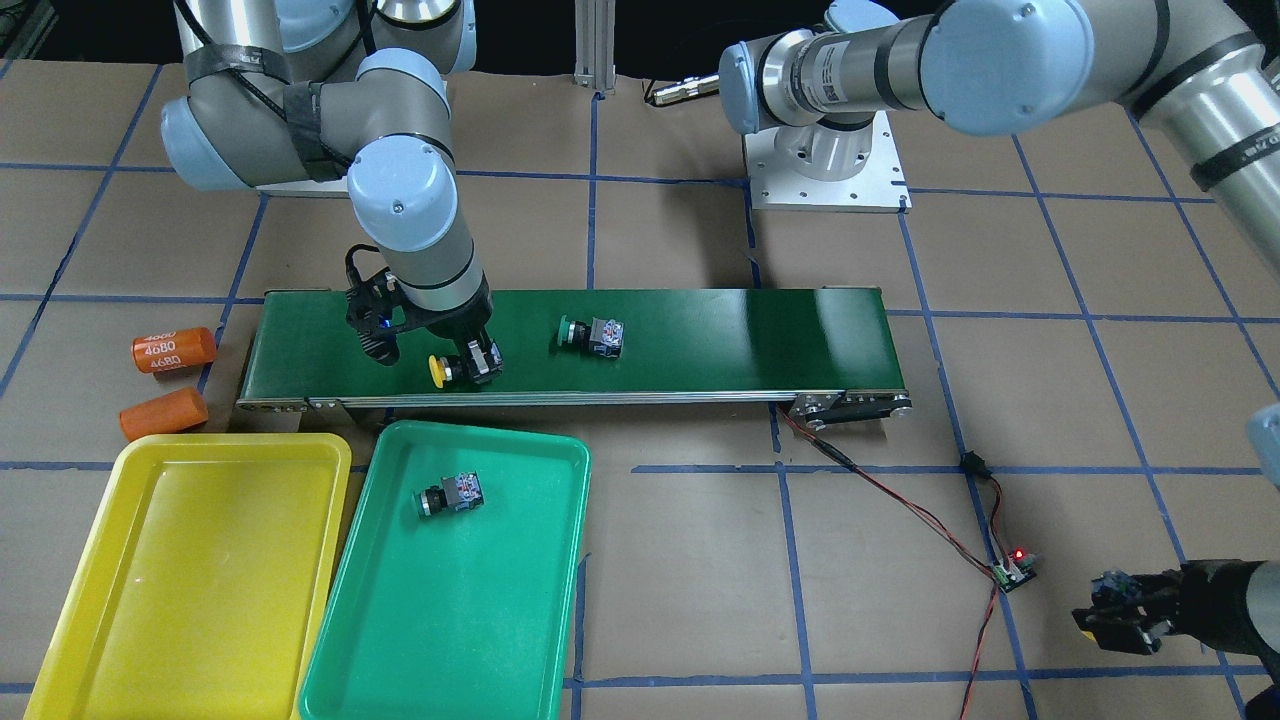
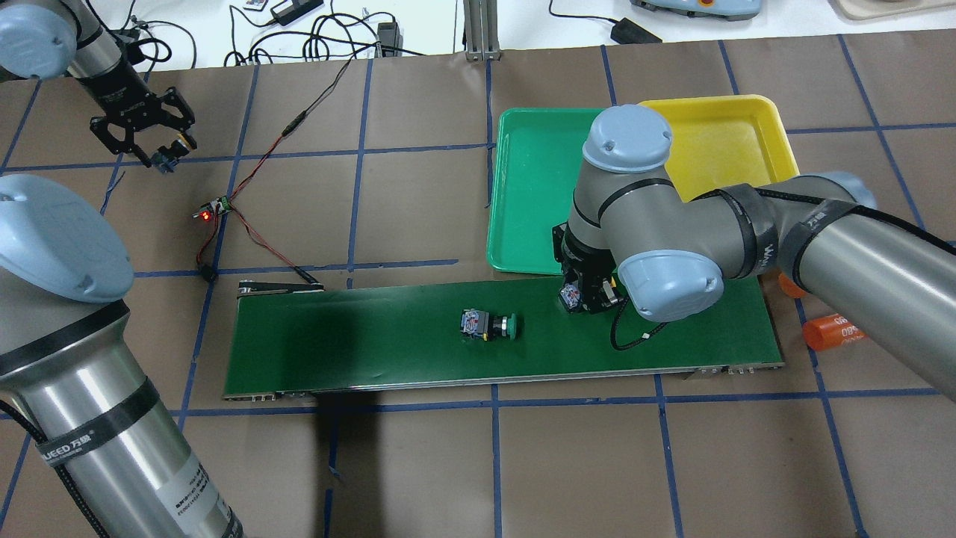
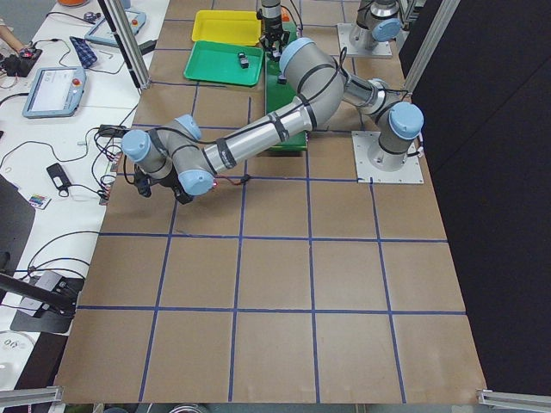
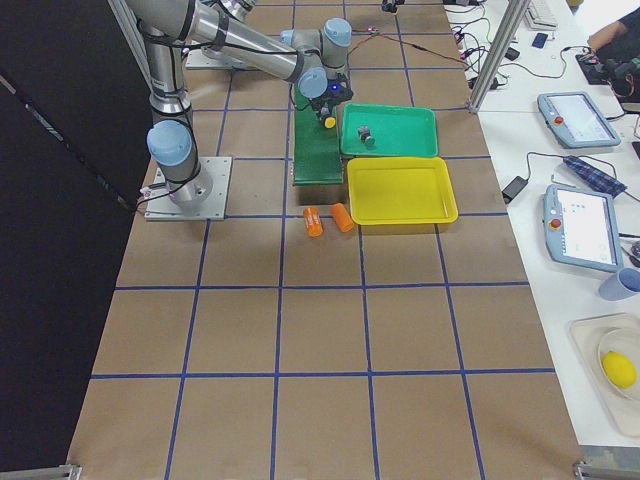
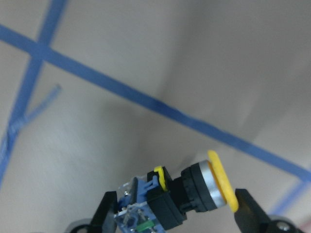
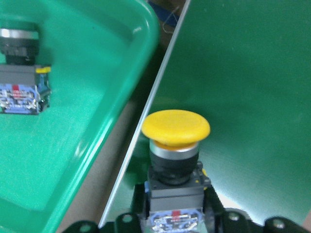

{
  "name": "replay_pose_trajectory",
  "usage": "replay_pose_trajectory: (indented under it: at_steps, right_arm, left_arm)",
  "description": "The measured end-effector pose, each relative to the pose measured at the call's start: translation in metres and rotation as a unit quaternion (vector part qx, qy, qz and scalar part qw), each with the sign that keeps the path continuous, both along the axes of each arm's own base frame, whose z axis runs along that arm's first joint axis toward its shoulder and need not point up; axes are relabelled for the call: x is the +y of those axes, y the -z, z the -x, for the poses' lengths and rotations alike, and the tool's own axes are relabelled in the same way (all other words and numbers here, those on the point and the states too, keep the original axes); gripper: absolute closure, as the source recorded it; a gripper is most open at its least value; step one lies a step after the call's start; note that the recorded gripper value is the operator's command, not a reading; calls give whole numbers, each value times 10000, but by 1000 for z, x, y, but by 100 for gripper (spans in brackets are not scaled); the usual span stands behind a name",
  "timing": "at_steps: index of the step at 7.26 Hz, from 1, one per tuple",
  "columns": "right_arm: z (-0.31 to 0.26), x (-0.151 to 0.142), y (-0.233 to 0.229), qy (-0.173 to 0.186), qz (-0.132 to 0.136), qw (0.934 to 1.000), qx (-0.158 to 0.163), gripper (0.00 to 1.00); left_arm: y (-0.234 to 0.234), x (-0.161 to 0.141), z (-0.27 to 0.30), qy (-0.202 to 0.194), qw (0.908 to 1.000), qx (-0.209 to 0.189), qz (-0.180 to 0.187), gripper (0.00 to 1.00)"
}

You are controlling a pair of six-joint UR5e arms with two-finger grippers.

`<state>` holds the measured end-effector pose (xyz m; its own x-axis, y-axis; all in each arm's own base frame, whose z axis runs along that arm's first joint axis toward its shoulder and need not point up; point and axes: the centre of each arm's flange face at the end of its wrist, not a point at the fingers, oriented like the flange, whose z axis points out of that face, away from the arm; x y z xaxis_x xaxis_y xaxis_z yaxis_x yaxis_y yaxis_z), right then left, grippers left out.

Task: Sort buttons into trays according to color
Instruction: 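Lower the right gripper onto the yellow-capped button on the belt and grasp it, then drop the yellow button in the yellow tray while the left sets one on the belt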

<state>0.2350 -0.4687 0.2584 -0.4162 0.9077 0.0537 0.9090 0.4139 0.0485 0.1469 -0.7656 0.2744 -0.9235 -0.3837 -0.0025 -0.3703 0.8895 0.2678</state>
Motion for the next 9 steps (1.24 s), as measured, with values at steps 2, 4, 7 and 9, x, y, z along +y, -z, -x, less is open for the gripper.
replay_pose_trajectory:
  at_steps: [2,4,7,9]
  right_arm:
    - [28,-17,-14,-190,230,9990,341,100]
    - [94,-45,-17,-355,257,9981,441,100]
    - [200,-94,17,-794,600,9940,459,64]
    - [228,-122,36,-791,767,9925,530,0]
  left_arm:
    - [-57,47,114,666,9968,116,-434,88]
    - [-76,114,234,1473,9870,149,-632,89]
    - [-46,216,315,2256,9725,170,-550,81]
    - [-9,261,315,2950,9551,287,-50,68]
